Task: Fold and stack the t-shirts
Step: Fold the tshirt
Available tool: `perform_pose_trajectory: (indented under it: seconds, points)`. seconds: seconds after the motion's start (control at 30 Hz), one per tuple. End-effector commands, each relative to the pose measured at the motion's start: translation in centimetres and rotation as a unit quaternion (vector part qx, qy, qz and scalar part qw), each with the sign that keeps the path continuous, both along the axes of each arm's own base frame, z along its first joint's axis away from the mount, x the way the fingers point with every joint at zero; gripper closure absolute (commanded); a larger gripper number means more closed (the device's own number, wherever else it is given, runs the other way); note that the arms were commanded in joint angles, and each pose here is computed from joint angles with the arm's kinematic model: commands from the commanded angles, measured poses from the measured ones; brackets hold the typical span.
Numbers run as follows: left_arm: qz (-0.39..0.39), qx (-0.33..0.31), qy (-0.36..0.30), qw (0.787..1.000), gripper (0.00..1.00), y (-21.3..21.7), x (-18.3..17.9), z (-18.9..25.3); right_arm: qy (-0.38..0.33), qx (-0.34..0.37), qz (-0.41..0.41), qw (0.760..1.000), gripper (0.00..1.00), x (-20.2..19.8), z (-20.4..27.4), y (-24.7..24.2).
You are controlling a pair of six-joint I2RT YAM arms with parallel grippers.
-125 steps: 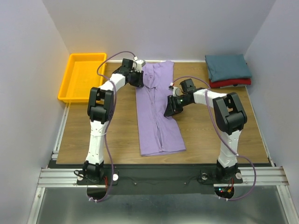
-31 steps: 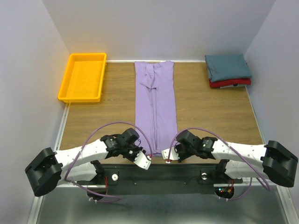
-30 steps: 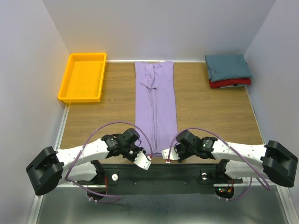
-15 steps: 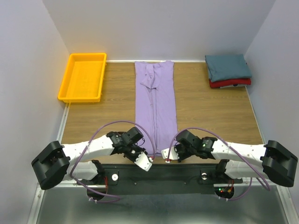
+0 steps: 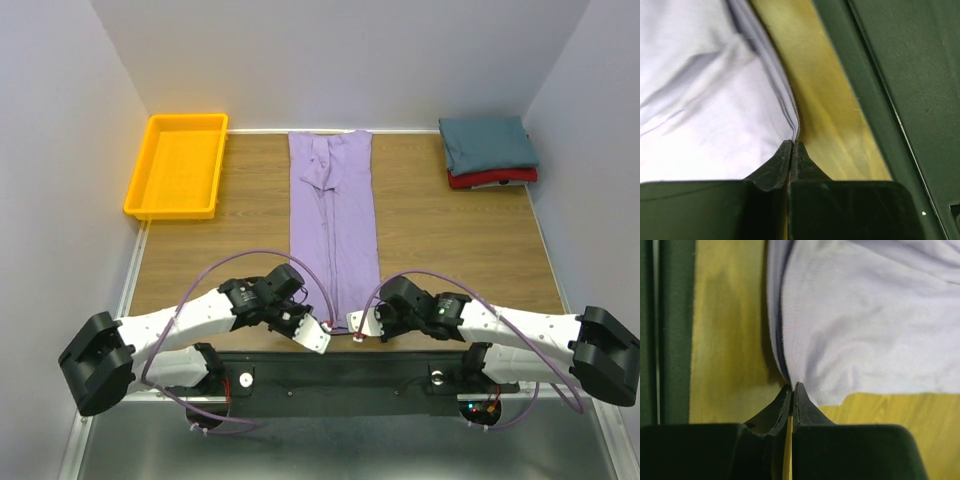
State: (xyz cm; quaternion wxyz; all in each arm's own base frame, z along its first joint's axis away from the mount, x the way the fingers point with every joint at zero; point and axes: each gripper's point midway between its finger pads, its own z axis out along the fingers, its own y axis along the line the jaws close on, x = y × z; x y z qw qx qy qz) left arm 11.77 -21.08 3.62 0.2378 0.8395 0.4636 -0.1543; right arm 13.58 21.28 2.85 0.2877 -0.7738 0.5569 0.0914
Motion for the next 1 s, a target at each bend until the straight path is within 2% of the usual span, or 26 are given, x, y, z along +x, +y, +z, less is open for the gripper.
perform_pose_trajectory:
  seconds: [0.0, 0.17, 0.3, 0.43, 0.67, 0.97]
  points:
    - [0.038, -0.056, -0.002, 0.998, 1.0, -1.1, 1.1, 3.9, -0.058, 0.031, -0.032, 0.997, 0.99, 2.4, 3.7, 1.1]
    - [0.075, -0.08, -0.03, 0.994, 1.0, -0.5, 3.5, 5.1, -0.091, 0.022, -0.036, 0.995, 1.0, 3.7, 4.4, 1.0]
    - [0.106, -0.096, -0.062, 0.988, 1.0, 0.0, 7.1, 6.6, -0.11, 0.029, -0.046, 0.992, 1.0, 5.7, 5.4, 1.2]
    - [0.113, -0.108, -0.101, 0.983, 1.0, -0.3, 10.0, 7.5, -0.125, 0.037, -0.069, 0.989, 0.99, 10.0, 6.9, 0.6]
    - [0.128, -0.125, -0.18, 0.967, 1.0, 0.1, 15.0, 8.4, -0.137, 0.028, -0.043, 0.989, 0.99, 14.8, 6.5, 1.2]
    - [0.128, -0.126, -0.236, 0.955, 1.0, 0.7, 21.7, 9.2, -0.155, 0.038, -0.056, 0.986, 0.99, 21.5, 7.1, 1.1]
